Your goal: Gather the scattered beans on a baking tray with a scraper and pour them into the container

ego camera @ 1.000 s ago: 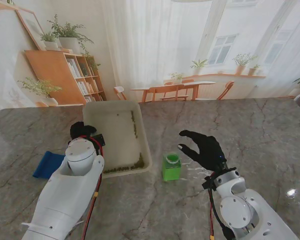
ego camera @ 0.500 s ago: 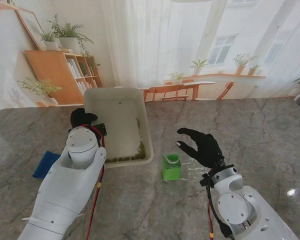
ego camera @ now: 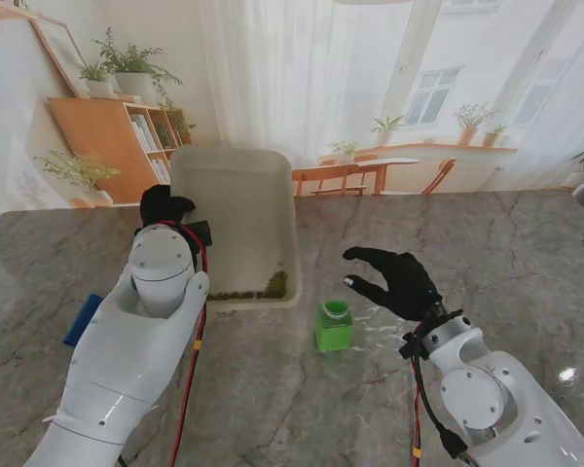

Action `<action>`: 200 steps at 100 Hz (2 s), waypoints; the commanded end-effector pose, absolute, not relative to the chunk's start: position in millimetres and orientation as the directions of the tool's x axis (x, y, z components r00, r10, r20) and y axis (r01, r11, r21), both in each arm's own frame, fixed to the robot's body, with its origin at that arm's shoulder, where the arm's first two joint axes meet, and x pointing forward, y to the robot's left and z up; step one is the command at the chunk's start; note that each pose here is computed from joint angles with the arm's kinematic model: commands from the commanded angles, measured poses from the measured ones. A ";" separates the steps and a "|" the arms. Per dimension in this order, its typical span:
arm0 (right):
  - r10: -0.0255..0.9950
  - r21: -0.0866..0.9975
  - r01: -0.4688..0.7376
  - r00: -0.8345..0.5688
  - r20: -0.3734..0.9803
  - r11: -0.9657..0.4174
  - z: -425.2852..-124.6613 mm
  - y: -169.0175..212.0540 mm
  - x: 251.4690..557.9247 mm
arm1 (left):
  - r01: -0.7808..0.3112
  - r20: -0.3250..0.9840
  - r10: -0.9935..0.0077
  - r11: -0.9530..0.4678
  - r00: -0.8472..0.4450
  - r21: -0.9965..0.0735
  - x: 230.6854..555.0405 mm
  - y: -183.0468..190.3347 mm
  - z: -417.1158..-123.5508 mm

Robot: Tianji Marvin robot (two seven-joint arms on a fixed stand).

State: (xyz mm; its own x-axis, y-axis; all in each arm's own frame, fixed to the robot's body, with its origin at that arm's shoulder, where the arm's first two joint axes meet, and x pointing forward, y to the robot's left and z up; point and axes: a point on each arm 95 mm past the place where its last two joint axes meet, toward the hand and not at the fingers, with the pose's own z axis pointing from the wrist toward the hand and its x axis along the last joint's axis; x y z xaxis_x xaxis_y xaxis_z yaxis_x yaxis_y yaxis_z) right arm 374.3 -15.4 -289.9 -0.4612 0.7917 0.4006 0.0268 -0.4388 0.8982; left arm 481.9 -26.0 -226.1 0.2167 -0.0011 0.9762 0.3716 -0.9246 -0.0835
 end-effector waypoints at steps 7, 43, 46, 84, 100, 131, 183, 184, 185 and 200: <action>0.786 0.907 0.043 -0.484 0.386 -0.419 -286.7 -16.8 374.9 | 0.341 0.984 0.006 -0.938 0.176 -0.056 485.9 -39.3 -208.2; 0.784 0.915 0.023 -0.508 0.357 -0.402 -278.5 -19.4 377.2 | 0.284 0.989 0.023 -0.959 0.146 -0.019 487.7 -64.8 -197.0; 0.784 0.916 0.021 -0.510 0.355 -0.401 -277.4 -19.5 377.4 | 0.278 0.989 0.024 -0.960 0.143 -0.017 487.9 -66.8 -195.8; 0.773 0.924 -0.003 -0.549 0.319 -0.383 -264.5 -19.4 376.4 | 0.213 0.995 0.009 -0.977 0.102 -0.013 486.0 -86.8 -189.5; 0.773 0.925 -0.007 -0.552 0.313 -0.379 -263.6 -19.3 376.8 | 0.187 0.997 0.013 -0.982 0.076 -0.002 482.9 -92.4 -190.9; 0.766 0.922 0.000 -0.557 0.321 -0.387 -262.5 -14.4 378.9 | 0.159 1.000 -0.007 -0.987 0.017 -0.009 479.6 -99.6 -194.2; 0.763 0.916 0.014 -0.549 0.342 -0.401 -264.7 -9.5 380.0 | 0.129 0.997 -0.076 -0.989 -0.018 -0.073 479.9 -104.0 -193.3; 0.763 0.916 0.014 -0.549 0.342 -0.401 -264.8 -9.6 380.0 | 0.128 0.997 -0.075 -0.989 -0.018 -0.072 479.8 -104.2 -193.4; 0.763 0.916 0.014 -0.548 0.343 -0.401 -264.8 -9.6 380.0 | 0.127 0.997 -0.074 -0.989 -0.018 -0.071 479.7 -104.5 -193.5; 0.765 0.916 0.019 -0.543 0.347 -0.401 -265.2 -10.7 379.5 | 0.127 0.997 -0.067 -0.990 -0.025 -0.063 480.3 -108.3 -191.8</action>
